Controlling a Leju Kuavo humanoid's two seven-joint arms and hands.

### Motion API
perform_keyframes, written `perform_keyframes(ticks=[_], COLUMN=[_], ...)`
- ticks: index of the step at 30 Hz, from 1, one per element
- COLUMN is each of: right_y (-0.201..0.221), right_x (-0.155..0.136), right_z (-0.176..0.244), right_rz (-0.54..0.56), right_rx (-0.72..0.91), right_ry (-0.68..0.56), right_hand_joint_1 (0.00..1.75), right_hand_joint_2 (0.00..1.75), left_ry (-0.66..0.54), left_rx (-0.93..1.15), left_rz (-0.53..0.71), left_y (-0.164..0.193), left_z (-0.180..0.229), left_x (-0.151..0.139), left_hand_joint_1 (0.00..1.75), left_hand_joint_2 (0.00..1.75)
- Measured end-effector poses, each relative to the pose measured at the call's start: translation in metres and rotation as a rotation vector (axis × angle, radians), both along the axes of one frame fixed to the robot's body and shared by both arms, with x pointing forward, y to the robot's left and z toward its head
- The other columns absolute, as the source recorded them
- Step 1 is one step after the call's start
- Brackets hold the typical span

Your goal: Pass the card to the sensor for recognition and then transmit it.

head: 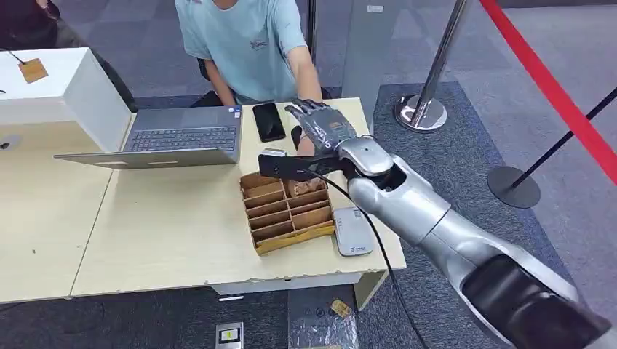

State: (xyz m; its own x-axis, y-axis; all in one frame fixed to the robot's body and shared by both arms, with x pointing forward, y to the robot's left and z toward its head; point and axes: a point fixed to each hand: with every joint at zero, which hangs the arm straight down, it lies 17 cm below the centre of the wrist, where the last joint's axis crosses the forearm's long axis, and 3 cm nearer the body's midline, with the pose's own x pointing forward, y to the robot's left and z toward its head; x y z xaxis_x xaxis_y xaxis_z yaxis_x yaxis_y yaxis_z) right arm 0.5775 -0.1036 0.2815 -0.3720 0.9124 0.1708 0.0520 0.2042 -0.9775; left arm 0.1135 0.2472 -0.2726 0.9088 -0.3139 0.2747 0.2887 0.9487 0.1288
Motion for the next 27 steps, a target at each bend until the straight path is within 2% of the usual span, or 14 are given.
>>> perform_keyframes(ticks=[11,22,23,24,25,27], right_y=[-0.014,-0.016,-0.015,-0.014,-0.014,-0.013], right_x=[-0.003,-0.014,-0.015,-0.016,-0.017,-0.018], right_z=[-0.026,-0.075,-0.077,-0.079,-0.081,-0.083], right_rz=[-0.033,-0.021,-0.017,-0.015,-0.014,-0.008], right_rx=[-0.049,-0.139,-0.141,-0.143,-0.144,-0.149], right_ry=[0.063,0.251,0.257,0.262,0.267,0.27], right_hand_joint_1=[0.0,0.03,0.63,0.63,1.43,1.47], right_hand_joint_2=[1.75,1.75,1.75,1.75,1.75,1.75], left_ry=[0.005,0.005,0.005,0.005,0.005,0.006], left_rx=[0.003,0.001,0.0,0.0,0.0,0.0], left_rz=[-0.002,0.007,0.007,0.008,0.008,0.008], left_y=[0.0,0.0,0.0,0.0,0.0,0.0], left_z=[0.0,0.0,0.0,0.0,0.0,0.0], left_x=[-0.001,-0.001,0.0,-0.001,-0.001,-0.001], left_hand_joint_1=[0.0,0.0,0.0,0.0,0.0,0.0], left_hand_joint_2=[0.0,0.0,0.0,0.0,0.0,0.0])
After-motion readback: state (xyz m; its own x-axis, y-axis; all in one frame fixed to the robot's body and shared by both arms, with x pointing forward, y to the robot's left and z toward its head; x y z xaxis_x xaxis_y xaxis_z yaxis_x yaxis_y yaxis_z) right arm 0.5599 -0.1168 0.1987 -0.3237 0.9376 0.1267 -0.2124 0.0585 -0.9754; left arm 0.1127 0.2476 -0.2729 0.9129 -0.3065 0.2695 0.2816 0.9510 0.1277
